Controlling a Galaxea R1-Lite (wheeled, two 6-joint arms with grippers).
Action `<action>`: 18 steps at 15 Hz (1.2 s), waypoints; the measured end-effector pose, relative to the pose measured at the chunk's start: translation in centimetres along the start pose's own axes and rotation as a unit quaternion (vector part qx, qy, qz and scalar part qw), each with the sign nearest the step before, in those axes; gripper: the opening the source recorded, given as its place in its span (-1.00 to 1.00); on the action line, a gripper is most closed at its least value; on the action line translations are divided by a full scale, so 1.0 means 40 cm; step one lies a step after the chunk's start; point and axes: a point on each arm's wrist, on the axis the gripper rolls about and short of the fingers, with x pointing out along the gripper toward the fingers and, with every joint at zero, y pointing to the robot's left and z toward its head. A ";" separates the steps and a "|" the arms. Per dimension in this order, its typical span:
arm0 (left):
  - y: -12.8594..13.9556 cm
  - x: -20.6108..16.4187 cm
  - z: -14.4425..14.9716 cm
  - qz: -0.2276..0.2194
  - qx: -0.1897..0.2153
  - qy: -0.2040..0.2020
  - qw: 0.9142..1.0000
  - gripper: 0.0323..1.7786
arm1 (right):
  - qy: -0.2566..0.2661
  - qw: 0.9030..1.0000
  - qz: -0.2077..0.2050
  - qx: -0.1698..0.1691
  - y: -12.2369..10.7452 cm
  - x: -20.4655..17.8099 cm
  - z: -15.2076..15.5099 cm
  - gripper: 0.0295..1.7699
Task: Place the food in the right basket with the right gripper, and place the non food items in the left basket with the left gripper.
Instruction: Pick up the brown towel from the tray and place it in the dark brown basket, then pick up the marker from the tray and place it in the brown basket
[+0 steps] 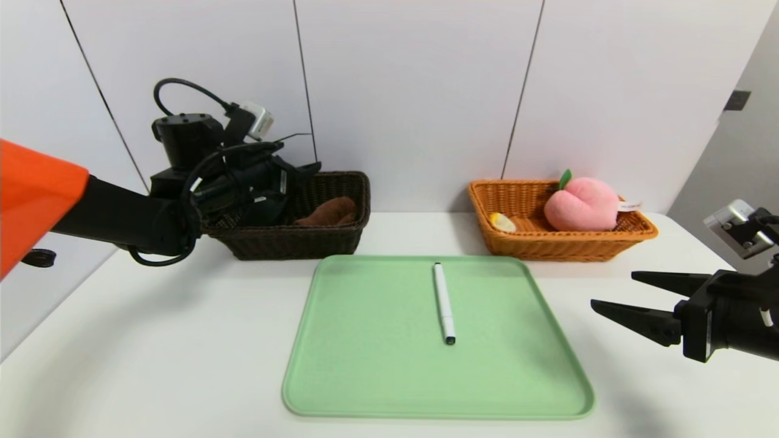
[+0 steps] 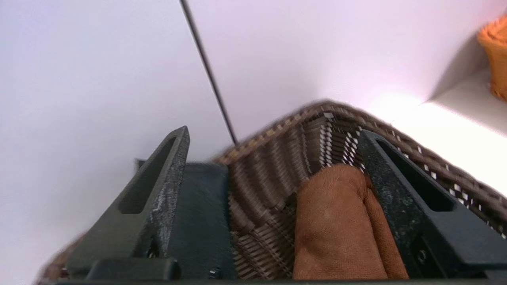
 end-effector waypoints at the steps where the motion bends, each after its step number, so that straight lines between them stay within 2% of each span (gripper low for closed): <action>1: 0.000 -0.007 0.023 0.009 0.000 0.001 1.000 0.73 | 0.000 1.000 0.000 0.000 0.000 0.001 0.001 0.93; 3: -0.016 -0.026 0.069 0.026 -0.007 0.017 0.999 0.77 | -0.002 1.000 0.000 -0.001 -0.002 0.002 0.005 0.93; 5: -0.054 -0.037 0.098 0.057 -0.032 0.039 0.997 0.80 | -0.002 1.000 -0.001 -0.001 -0.002 0.002 0.005 0.93; 8: -0.143 -0.041 0.131 0.094 -0.074 0.066 0.991 0.84 | -0.003 1.000 -0.002 -0.002 -0.002 0.001 0.007 0.93; 10: -0.214 -0.045 0.147 0.101 -0.080 0.082 0.988 0.86 | -0.005 1.000 -0.003 -0.003 -0.002 -0.001 0.008 0.93; 12: -0.283 -0.050 0.155 0.097 -0.074 0.088 0.989 0.87 | -0.006 1.000 -0.004 -0.003 -0.001 -0.002 0.008 0.93; 15: -0.381 -0.066 0.157 0.052 -0.072 0.093 0.992 0.88 | -0.005 1.000 -0.004 -0.003 -0.001 -0.003 0.006 0.93; 18: -0.473 -0.086 0.166 0.021 -0.099 0.095 0.990 0.88 | -0.004 1.000 -0.003 -0.002 0.001 -0.004 0.003 0.93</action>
